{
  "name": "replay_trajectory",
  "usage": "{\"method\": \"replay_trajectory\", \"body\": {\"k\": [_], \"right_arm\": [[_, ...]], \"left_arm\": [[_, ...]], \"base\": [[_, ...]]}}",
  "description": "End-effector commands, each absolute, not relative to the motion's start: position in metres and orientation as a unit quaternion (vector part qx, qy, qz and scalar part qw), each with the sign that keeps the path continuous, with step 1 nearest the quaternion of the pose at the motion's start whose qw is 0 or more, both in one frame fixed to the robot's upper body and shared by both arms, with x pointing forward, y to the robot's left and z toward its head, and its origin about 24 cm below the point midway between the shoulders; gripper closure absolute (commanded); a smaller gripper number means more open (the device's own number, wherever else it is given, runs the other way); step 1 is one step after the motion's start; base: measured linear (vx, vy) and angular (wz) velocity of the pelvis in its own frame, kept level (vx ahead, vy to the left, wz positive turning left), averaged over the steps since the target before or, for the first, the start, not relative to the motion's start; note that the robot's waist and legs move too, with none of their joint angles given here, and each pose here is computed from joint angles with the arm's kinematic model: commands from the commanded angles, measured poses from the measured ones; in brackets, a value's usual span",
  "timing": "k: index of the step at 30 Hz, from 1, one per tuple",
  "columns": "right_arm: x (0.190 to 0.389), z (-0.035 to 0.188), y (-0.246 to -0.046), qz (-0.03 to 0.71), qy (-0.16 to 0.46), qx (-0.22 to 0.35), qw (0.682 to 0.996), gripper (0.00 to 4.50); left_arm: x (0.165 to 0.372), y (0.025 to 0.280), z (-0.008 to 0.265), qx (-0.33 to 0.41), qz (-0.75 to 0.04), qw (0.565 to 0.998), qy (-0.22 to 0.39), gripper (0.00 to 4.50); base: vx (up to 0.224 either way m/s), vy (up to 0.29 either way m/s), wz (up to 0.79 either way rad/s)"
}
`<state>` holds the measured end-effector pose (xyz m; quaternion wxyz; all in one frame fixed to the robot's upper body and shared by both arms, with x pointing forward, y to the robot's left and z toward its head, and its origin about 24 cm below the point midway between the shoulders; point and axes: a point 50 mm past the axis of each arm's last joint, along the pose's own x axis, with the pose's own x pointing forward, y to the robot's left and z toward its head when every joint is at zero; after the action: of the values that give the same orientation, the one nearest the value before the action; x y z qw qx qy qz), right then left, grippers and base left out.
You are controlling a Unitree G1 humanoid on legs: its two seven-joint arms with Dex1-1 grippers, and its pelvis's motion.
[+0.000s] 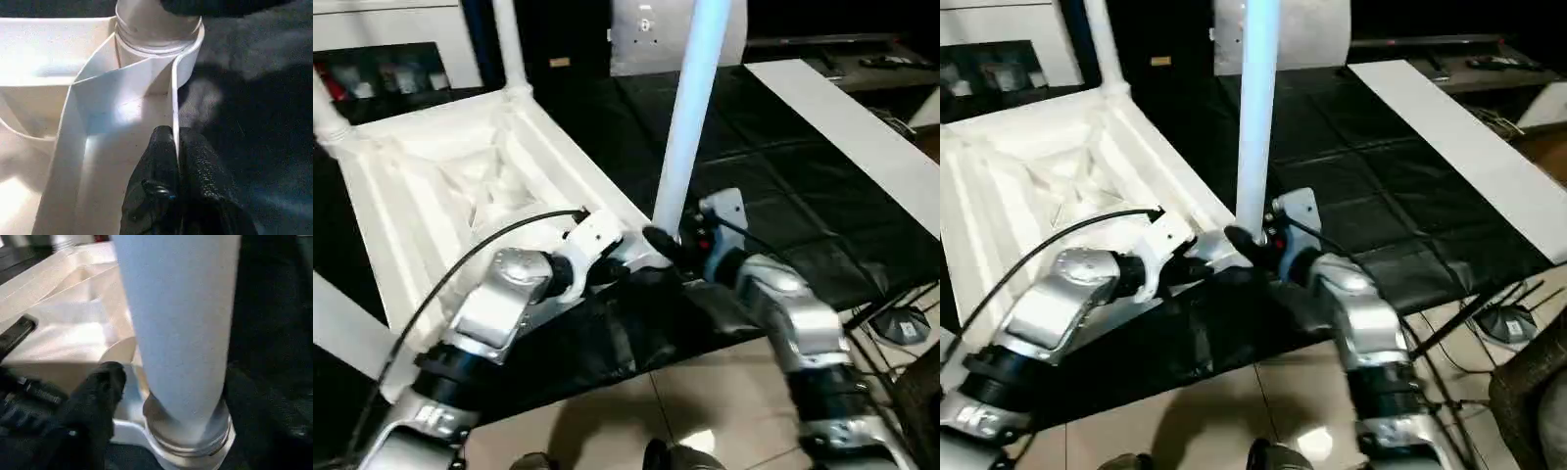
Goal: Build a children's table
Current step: Rotate leg to tighten
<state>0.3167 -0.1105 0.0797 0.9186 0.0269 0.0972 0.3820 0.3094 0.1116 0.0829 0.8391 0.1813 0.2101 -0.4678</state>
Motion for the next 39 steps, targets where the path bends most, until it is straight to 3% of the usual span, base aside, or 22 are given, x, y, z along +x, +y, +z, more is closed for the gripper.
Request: {"method": "replay_trajectory", "body": {"k": [1, 5, 6, 7, 10, 18, 24, 39], "right_arm": [[0.311, 0.081, -0.107, 0.432, 0.094, 0.02, 0.897, 0.67], [0.302, 0.085, -0.129, 0.53, 0.085, -0.055, 0.842, 0.53], [0.302, 0.085, -0.129, 0.53, 0.085, -0.055, 0.842, 0.53], [0.299, 0.087, -0.135, 0.562, 0.082, -0.077, 0.819, 0.53], [0.296, 0.088, -0.141, 0.586, 0.087, -0.086, 0.801, 0.53], [0.285, 0.085, -0.147, 0.688, 0.126, -0.088, 0.71, 0.7], [0.284, 0.085, -0.147, 0.712, 0.142, -0.072, 0.684, 1.22], [0.282, 0.086, -0.147, 0.737, 0.152, -0.059, 0.656, 2.41]], "left_arm": [[0.302, 0.098, 0.091, 0.19, -0.53, 0.808, 0.174, 4.5], [0.294, 0.11, 0.086, 0.221, -0.607, 0.742, 0.177, 4.5], [0.294, 0.11, 0.086, 0.221, -0.607, 0.742, 0.177, 4.5], [0.291, 0.115, 0.086, 0.232, -0.632, 0.717, 0.182, 4.5], [0.289, 0.119, 0.086, 0.248, -0.651, 0.693, 0.185, 4.5], [0.284, 0.128, 0.087, 0.282, -0.708, 0.62, 0.189, 4.5], [0.283, 0.128, 0.087, 0.286, -0.723, 0.6, 0.189, 4.5], [0.283, 0.129, 0.086, 0.284, -0.732, 0.589, 0.191, 4.5]], "base": [[0.0, 0.0, 0.0], [0.0, 0.0, 0.0], [0.0, 0.0, 0.0], [0.0, 0.0, 0.0], [0.0, 0.0, 0.0], [0.0, 0.0, 0.0], [0.0, 0.0, 0.0], [0.0, 0.0, 0.0]]}}
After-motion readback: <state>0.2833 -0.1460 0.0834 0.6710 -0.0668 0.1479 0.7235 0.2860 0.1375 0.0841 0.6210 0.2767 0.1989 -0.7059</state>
